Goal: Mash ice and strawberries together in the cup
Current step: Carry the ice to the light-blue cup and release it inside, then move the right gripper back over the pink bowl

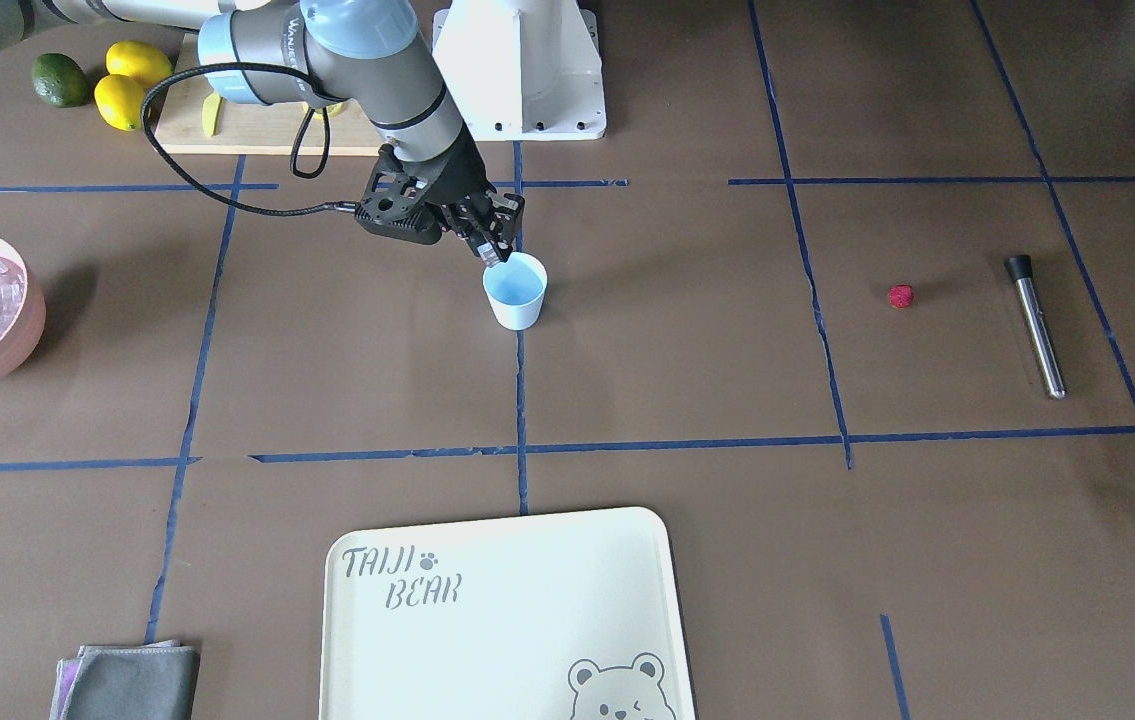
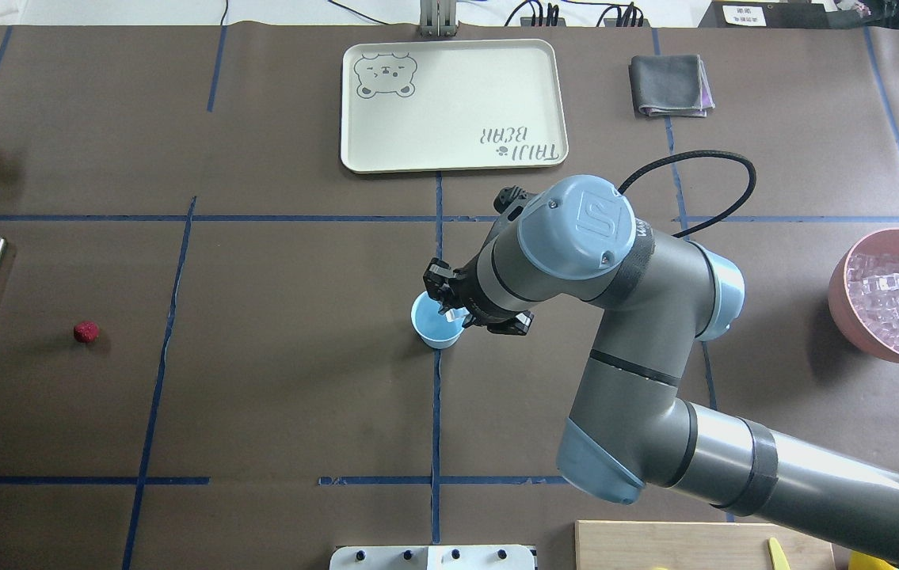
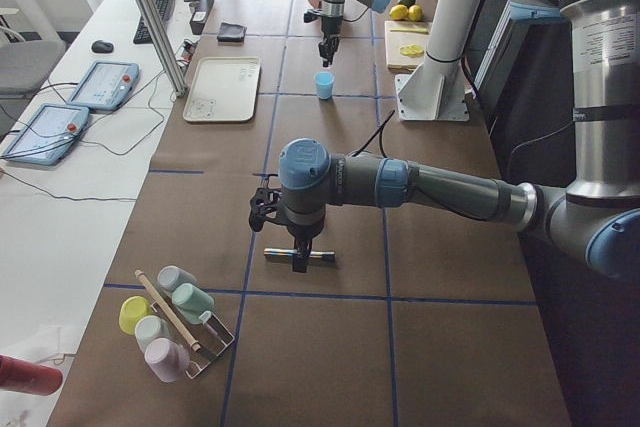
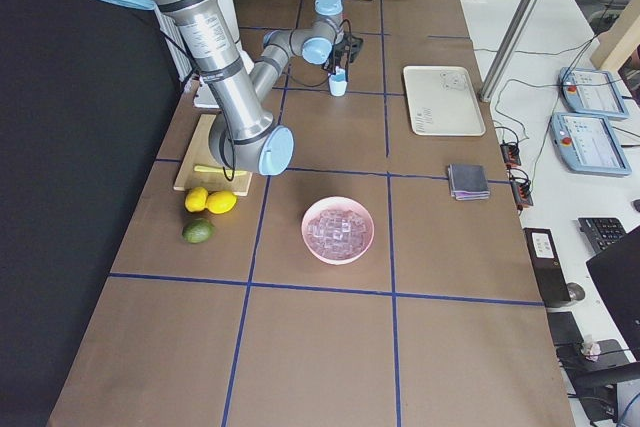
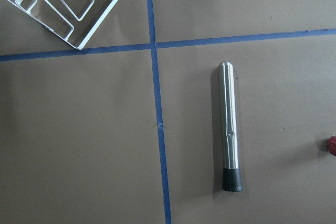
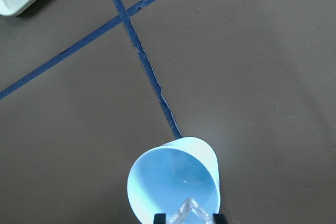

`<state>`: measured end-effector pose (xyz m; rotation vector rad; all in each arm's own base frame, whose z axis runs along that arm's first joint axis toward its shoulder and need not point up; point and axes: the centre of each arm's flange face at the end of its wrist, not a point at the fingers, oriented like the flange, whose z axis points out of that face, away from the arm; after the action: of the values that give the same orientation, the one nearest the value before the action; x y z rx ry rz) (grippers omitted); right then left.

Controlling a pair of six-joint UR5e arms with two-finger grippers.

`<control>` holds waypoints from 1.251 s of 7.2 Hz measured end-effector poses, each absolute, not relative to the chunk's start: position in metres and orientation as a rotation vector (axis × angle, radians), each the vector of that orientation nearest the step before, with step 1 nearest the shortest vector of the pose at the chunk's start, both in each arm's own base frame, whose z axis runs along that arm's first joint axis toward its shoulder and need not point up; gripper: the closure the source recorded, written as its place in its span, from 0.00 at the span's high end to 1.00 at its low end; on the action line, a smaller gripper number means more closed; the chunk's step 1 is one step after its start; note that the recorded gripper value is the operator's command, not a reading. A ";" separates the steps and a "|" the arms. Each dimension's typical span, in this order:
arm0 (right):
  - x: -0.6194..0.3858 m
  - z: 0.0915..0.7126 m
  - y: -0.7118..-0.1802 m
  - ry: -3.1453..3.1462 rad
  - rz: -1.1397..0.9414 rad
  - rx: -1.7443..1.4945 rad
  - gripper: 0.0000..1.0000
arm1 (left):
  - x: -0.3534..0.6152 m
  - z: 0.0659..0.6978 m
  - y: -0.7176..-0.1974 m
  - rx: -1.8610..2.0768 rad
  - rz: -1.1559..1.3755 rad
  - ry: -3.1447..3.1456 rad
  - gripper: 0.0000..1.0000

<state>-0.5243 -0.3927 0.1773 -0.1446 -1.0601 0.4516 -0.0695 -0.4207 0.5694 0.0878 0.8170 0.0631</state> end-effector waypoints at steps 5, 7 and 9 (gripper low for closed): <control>-0.539 0.172 -0.396 -1.050 0.449 -0.146 0.98 | -0.070 0.569 -0.421 0.089 0.063 0.817 1.00; -0.526 0.175 -0.401 -1.047 0.456 -0.147 0.99 | -0.070 0.569 -0.421 0.088 0.061 0.817 1.00; -0.452 0.216 -0.423 -1.020 0.427 -0.155 0.99 | -0.069 0.569 -0.421 0.087 0.059 0.818 1.00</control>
<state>-0.4516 -0.4226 0.2156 -0.1554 -1.0204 0.4275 -0.0694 -0.4211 0.5689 0.0868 0.8178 0.0589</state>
